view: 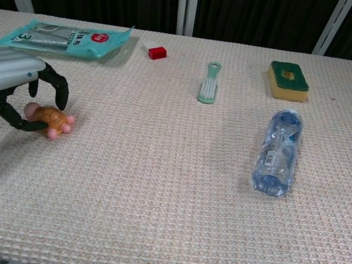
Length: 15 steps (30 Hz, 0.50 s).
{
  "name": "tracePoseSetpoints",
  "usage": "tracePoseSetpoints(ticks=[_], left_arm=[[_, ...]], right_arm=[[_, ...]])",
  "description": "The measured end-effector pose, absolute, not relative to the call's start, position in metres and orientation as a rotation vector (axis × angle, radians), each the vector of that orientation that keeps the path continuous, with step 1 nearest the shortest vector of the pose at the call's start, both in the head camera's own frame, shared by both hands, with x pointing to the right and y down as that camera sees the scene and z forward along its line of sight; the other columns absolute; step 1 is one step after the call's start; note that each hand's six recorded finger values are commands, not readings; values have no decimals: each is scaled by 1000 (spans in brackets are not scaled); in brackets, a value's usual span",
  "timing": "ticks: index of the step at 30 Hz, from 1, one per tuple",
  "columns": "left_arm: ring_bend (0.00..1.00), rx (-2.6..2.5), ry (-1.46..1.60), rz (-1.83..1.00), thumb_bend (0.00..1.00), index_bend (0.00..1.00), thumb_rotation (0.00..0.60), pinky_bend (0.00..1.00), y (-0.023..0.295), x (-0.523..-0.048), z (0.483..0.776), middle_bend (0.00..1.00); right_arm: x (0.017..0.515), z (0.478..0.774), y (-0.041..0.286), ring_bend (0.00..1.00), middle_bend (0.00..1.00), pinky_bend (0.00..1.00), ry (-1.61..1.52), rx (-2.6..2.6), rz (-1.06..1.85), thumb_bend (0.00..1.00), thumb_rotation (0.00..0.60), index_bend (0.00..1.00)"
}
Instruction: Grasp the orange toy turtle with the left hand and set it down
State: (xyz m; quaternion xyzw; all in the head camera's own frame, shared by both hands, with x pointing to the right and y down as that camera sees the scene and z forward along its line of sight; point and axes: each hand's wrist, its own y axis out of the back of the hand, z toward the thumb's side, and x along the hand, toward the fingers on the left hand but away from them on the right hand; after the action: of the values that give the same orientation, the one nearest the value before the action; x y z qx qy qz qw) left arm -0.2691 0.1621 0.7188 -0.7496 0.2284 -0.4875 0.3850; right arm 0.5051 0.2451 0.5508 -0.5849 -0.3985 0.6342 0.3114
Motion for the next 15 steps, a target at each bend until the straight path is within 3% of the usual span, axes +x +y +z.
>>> tracePoseSetpoints(ticks=[8,15], left_arm=[[278,-1909,566,-1256,264,466,600,462,160,-271,729,417],[522,-1910,567,-1266,341,686,600,676,158,-270,734,668]], right_arm=[[505,553,244,0,7,0,-1048,-1545,1681,140,600,0],[506,554,244,0,7,0,-1050,-1544,1685,141,600,0]])
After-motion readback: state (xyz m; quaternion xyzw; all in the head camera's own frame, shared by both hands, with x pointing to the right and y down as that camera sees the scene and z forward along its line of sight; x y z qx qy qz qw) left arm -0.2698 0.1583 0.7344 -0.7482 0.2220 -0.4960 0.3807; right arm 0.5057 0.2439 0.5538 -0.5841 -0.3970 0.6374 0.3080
